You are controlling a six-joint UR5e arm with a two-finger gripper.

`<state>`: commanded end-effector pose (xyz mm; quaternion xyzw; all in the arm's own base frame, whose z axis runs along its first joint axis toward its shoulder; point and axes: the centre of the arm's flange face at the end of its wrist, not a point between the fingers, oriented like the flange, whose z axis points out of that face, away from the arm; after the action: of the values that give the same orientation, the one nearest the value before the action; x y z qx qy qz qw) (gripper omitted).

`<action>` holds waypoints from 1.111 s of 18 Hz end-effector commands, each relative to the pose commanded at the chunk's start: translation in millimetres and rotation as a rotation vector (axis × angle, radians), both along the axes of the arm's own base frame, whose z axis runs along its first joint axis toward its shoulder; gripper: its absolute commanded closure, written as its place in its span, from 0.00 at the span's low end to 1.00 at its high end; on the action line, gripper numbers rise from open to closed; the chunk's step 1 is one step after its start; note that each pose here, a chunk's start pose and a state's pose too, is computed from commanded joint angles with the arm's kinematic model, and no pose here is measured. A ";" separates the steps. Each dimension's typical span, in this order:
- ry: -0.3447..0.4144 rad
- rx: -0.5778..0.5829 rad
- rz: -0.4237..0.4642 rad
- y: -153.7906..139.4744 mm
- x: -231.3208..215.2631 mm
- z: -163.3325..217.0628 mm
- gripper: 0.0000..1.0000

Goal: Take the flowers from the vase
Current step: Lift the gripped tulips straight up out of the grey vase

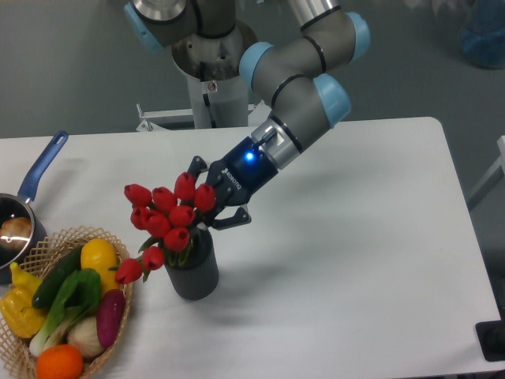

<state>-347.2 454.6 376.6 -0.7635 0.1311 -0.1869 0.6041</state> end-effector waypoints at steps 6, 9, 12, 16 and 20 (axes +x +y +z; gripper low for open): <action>-0.034 0.033 0.017 -5.0 -7.6 18.2 0.64; -0.037 0.038 0.017 -5.7 -6.2 21.8 0.64; -0.070 0.053 0.024 -9.5 -6.6 31.4 0.64; -0.102 0.058 0.043 -16.9 -10.8 46.8 0.65; -0.114 0.087 0.037 -19.0 -7.8 55.9 0.65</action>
<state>-355.1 435.6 432.6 -0.7268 0.0905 -0.2129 0.6467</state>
